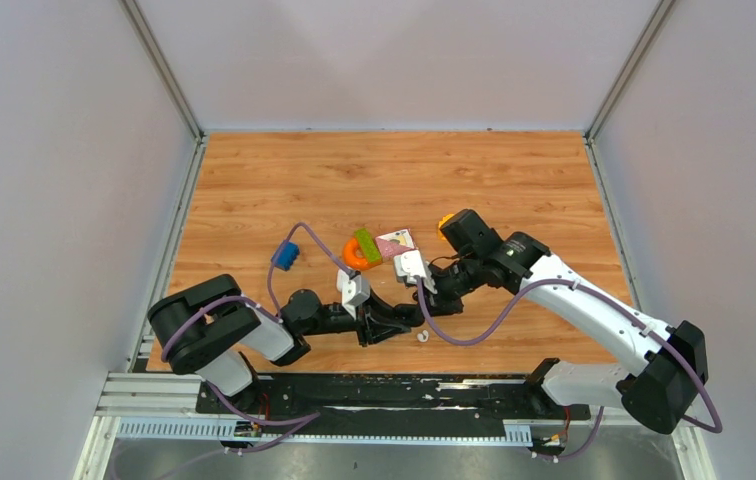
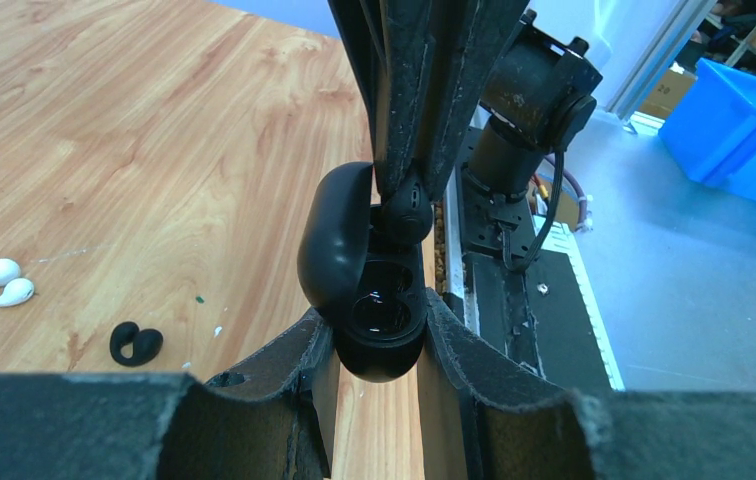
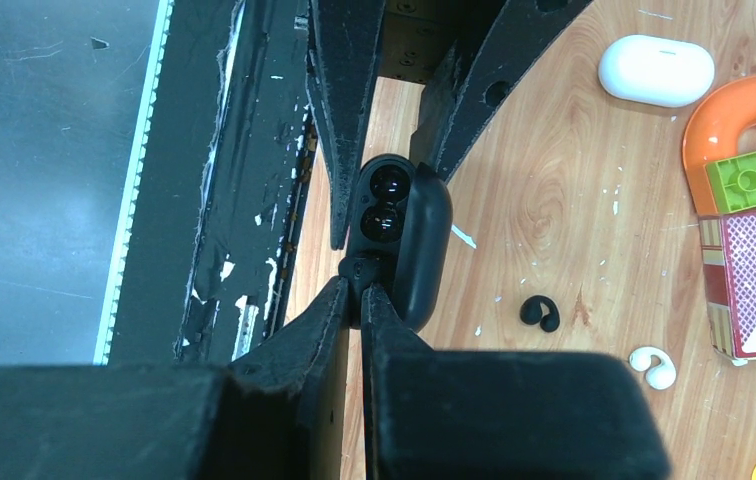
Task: Insert the wireless bluetooth earbuds into the charging case
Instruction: Insert the right earbud into the right side groove of the charging case.
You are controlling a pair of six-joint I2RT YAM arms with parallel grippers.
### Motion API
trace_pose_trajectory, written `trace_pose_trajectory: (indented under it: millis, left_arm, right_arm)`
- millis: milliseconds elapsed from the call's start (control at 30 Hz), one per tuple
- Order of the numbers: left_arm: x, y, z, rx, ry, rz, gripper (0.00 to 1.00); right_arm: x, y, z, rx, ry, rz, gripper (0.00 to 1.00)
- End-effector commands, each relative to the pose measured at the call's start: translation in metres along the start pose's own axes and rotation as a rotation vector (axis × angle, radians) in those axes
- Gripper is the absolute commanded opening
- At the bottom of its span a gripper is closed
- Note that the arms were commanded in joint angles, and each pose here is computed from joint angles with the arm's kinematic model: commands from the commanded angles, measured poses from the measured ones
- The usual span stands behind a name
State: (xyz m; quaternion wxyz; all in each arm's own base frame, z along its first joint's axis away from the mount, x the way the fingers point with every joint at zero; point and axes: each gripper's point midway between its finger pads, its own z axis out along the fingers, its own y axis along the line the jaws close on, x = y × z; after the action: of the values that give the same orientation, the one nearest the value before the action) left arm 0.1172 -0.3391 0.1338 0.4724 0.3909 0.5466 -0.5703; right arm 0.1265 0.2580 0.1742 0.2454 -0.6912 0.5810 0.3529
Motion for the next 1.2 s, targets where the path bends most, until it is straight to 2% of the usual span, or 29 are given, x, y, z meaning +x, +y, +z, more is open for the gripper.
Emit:
trace_pose_trajectory:
  millis: [0, 633, 1167]
  left_arm:
    - [-0.029, -0.008, 0.008, 0.046, -0.102, 0.057, 0.00]
    - [-0.030, -0.004, 0.007, 0.020, -0.110, 0.065, 0.00]
    - [-0.031, -0.003, 0.006, 0.010, -0.115, 0.071, 0.00]
  right_arm:
    - [-0.020, -0.010, -0.004, 0.048, -0.043, -0.035, 0.00]
    - [-0.008, -0.008, -0.004, 0.080, 0.011, -0.074, 0.00]
    - [0.003, -0.003, 0.004, 0.040, 0.034, -0.041, 0.00]
